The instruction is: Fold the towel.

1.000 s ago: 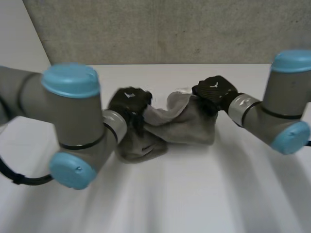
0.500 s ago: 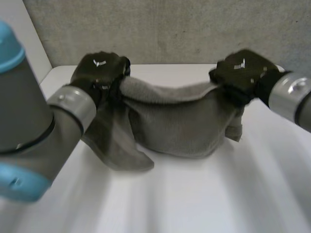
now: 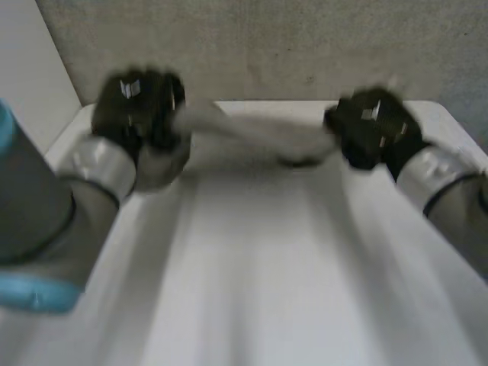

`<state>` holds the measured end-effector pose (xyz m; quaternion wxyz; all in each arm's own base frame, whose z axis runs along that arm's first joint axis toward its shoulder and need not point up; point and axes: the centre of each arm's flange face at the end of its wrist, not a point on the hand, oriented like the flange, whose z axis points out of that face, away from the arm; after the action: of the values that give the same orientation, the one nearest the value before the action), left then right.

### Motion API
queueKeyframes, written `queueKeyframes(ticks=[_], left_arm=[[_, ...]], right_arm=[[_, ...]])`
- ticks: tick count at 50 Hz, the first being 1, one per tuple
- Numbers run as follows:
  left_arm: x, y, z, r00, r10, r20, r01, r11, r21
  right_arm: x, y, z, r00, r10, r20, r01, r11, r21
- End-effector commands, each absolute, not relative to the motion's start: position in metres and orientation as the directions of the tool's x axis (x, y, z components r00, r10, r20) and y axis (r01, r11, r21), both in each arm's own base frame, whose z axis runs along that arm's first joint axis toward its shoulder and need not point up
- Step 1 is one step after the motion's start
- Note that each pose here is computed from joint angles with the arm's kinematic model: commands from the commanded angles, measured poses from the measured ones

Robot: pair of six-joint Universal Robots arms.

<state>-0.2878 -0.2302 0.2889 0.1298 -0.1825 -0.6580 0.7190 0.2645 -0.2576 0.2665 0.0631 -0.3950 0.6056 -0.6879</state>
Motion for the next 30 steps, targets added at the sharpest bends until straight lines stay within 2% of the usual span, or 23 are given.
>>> queueKeyframes(ticks=[1,2,4,8,15,20,26,30], left_arm=[[-0.258,-0.199,0.2,-0.868,0.439,-0.233,0.294,0.076,-0.953],[-0.258,-0.199,0.2,-0.867,0.44,-0.233,0.294,0.076,-0.953],[-0.245,-0.19,0.179,-0.847,0.447,-0.289,0.379,0.125,-0.917],[-0.238,-0.182,0.171,-0.83,0.456,-0.321,0.425,0.144,-0.894],[-0.232,-0.169,0.204,-0.839,0.435,-0.327,0.395,0.073,-0.916],[-0.23,-0.163,0.225,-0.845,0.427,-0.322,0.366,0.022,-0.93],[-0.231,-0.16,0.228,-0.834,0.452,-0.318,0.358,0.004,-0.934],[-0.233,-0.16,0.219,-0.814,0.488,-0.316,0.371,0.018,-0.929]], right_arm=[[0.256,-0.217,0.203,-0.579,-0.724,0.374,-0.463,-0.086,-0.882],[0.256,-0.217,0.203,-0.579,-0.724,0.374,-0.463,-0.085,-0.882],[0.254,-0.209,0.197,-0.559,-0.743,0.368,-0.486,-0.066,-0.872],[0.252,-0.205,0.201,-0.557,-0.746,0.363,-0.493,-0.054,-0.868],[0.248,-0.205,0.22,-0.587,-0.715,0.38,-0.459,-0.092,-0.883],[0.239,-0.213,0.219,-0.63,-0.682,0.371,-0.461,-0.057,-0.886],[0.23,-0.209,0.204,-0.654,-0.674,0.344,-0.48,0.019,-0.877],[0.224,-0.212,0.197,-0.656,-0.666,0.354,-0.492,0.022,-0.87]])
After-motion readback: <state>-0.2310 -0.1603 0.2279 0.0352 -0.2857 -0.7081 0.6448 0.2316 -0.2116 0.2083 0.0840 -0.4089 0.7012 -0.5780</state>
